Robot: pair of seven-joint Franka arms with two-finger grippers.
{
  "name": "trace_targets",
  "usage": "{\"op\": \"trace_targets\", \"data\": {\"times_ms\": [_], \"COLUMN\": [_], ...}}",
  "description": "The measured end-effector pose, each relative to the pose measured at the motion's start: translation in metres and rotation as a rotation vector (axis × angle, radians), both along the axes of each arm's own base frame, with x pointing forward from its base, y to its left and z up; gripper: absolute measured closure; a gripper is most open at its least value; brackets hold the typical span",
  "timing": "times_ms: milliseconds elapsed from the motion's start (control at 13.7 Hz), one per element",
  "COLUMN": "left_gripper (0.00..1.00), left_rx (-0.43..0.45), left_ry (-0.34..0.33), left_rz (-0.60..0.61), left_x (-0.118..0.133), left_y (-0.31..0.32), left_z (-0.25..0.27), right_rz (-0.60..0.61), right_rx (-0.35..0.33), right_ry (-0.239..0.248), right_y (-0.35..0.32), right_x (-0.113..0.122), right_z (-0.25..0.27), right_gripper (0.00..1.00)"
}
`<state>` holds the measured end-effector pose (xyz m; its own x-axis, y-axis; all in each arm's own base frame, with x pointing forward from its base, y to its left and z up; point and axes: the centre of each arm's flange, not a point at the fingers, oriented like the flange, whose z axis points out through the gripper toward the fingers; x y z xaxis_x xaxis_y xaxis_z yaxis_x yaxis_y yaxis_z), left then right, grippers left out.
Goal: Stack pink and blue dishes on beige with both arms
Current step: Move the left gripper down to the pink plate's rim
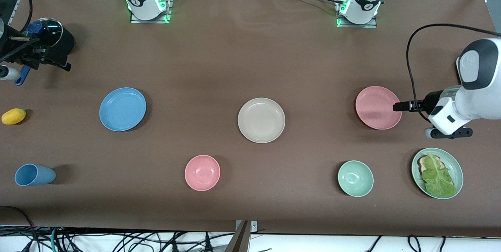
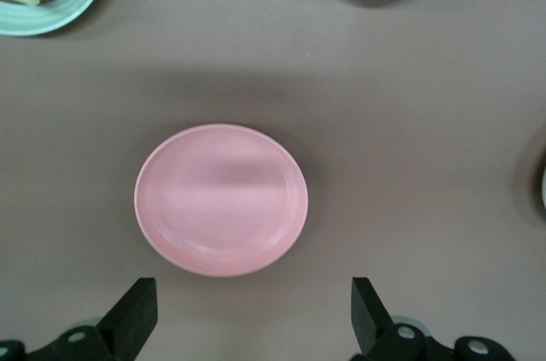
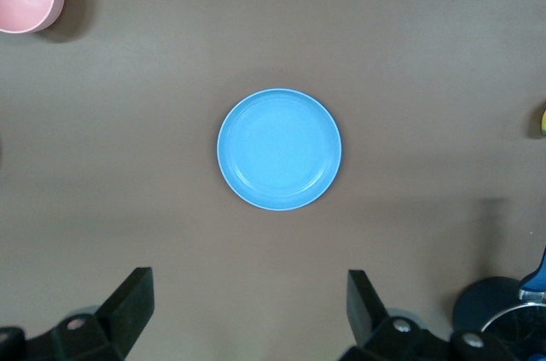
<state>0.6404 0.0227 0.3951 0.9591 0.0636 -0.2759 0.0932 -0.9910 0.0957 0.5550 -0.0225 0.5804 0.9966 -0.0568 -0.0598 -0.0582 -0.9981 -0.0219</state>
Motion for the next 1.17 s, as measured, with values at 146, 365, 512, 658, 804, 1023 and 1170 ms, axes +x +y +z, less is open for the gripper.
{"op": "trace_targets", "data": {"times_ms": [146,365,512,658,804,1023,1170], "left_gripper": [0.00,0.00,0.00,0.00,0.00,0.00,0.00], "left_rx": [0.001,0.003,0.008,0.004,-0.006,-0.050,-0.070], "left_ry": [0.021,0.018,-0.022,-0.050,-0.076,-0.077,-0.076], "left_rz": [0.001,0.003,0.007,-0.026,-0.069,-0.098,-0.107], "left_x": [0.004,0.009,0.017,0.024,0.028,0.026,0.024], "left_y": [0.000,0.000,0.002,0.005,0.019,0.055,0.068], "left_z": [-0.021,-0.039,-0.049,-0.064,-0.081,-0.101,-0.107], "right_rz": [0.000,0.000,0.000,0.000,0.000,0.000,0.001], "right_rx": [0.000,0.000,0.000,0.000,0.000,0.000,0.000], "right_ry": [0.000,0.000,0.000,0.000,0.000,0.000,0.000], "right_y": [0.000,0.000,0.000,0.000,0.000,0.000,0.000], "right_x": [0.000,0.000,0.000,0.000,0.000,0.000,0.000], "right_z": [0.000,0.000,0.000,0.000,0.000,0.000,0.000], "right_gripper": [0.00,0.00,0.00,0.00,0.00,0.00,0.00]}}
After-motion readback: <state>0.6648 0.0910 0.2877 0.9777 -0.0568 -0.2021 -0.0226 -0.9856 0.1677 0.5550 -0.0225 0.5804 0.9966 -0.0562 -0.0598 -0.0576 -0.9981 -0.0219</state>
